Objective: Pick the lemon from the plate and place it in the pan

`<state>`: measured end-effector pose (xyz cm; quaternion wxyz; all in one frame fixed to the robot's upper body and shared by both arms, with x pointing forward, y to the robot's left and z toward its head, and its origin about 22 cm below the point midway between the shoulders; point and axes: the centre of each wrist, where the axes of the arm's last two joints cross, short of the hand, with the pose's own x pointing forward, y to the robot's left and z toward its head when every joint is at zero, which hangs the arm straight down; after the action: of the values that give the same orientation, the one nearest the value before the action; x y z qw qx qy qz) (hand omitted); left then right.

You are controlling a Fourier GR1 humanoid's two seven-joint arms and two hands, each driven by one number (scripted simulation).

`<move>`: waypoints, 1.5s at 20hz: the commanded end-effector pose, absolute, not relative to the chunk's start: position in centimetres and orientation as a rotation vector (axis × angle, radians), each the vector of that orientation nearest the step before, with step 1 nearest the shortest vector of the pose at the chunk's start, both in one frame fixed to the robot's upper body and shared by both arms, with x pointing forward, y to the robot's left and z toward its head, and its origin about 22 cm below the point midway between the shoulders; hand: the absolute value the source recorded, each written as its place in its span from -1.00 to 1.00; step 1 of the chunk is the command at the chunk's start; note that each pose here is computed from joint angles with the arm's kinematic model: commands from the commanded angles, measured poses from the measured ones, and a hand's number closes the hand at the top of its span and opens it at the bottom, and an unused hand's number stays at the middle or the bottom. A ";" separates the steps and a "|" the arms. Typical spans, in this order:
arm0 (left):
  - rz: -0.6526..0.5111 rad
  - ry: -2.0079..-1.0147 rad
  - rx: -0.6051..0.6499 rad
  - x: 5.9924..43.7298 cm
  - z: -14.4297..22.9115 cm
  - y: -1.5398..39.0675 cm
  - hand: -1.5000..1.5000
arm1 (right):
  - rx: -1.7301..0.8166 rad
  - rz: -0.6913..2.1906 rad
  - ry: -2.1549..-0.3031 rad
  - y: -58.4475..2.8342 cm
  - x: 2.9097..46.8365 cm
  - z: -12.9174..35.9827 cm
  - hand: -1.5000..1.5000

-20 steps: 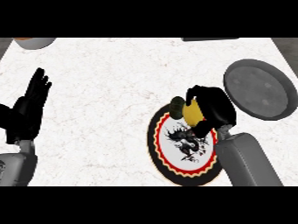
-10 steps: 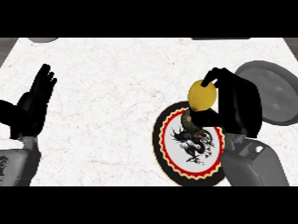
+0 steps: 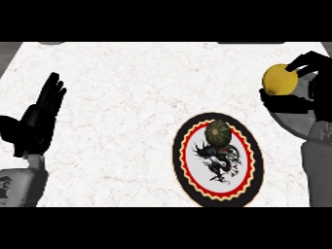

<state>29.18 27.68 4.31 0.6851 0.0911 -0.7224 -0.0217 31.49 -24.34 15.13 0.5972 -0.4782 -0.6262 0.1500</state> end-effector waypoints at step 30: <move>-0.079 -1.655 0.171 31.0 5.2 27.3 0.00 | -0.882 0.220 -1.253 -45.0 35.1 2.9 -1.00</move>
<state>30.89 26.07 5.50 0.6748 0.0689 -0.7338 -0.0371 35.65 -44.45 3.57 0.7082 -0.4254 -0.5539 0.1034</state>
